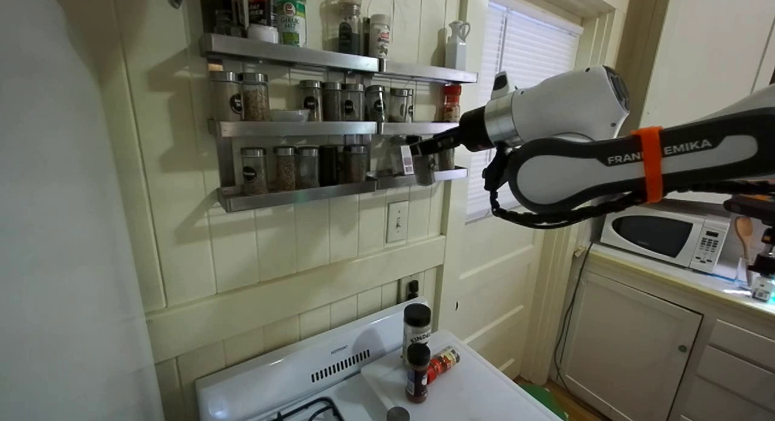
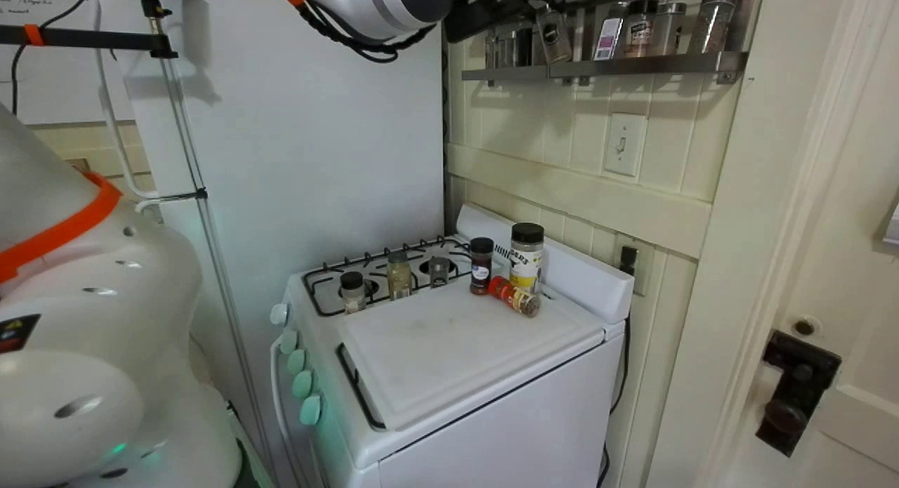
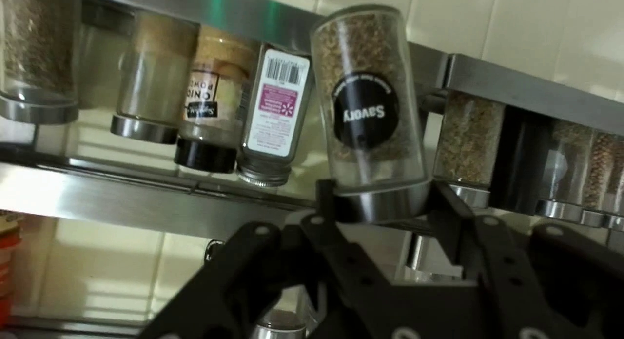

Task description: Move one spice bottle from the middle shelf to the tray

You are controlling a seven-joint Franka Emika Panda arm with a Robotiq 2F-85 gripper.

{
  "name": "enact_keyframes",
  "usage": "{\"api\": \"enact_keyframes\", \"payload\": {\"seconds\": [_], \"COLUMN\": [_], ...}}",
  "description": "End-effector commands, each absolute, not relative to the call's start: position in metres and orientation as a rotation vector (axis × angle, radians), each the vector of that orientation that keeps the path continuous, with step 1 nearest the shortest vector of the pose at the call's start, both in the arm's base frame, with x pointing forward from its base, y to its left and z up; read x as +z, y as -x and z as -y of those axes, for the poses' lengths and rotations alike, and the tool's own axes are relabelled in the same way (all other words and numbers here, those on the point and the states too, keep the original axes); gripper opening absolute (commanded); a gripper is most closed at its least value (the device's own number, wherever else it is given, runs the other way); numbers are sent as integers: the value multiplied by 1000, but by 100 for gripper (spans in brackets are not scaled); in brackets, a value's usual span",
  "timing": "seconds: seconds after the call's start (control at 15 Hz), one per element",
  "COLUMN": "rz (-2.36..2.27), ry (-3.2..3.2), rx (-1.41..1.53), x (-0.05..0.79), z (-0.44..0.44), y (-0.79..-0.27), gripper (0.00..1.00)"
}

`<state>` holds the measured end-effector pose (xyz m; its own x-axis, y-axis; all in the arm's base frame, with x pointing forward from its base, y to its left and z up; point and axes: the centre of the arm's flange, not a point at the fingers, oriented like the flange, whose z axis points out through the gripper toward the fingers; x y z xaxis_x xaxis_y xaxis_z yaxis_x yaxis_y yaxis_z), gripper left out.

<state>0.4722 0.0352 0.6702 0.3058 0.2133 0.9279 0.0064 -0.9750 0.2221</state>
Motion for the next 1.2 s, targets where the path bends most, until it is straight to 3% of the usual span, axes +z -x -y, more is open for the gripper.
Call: {"api": "enact_keyframes", "payload": {"seconds": [0.0, 0.93, 1.0, 1.07, 1.13], "rz": [39, 969, 898, 903, 902], "ry": [-2532, -2544, -2636, -2628, -2629], "rx": [1657, 1565, 1527, 1511, 1514], "x": [677, 493, 522, 511, 513], "z": [-68, -79, -75, -73, -73], "y": [-431, -352, -382, -377, -377], "gripper": [26, 26, 26, 51, 51]}}
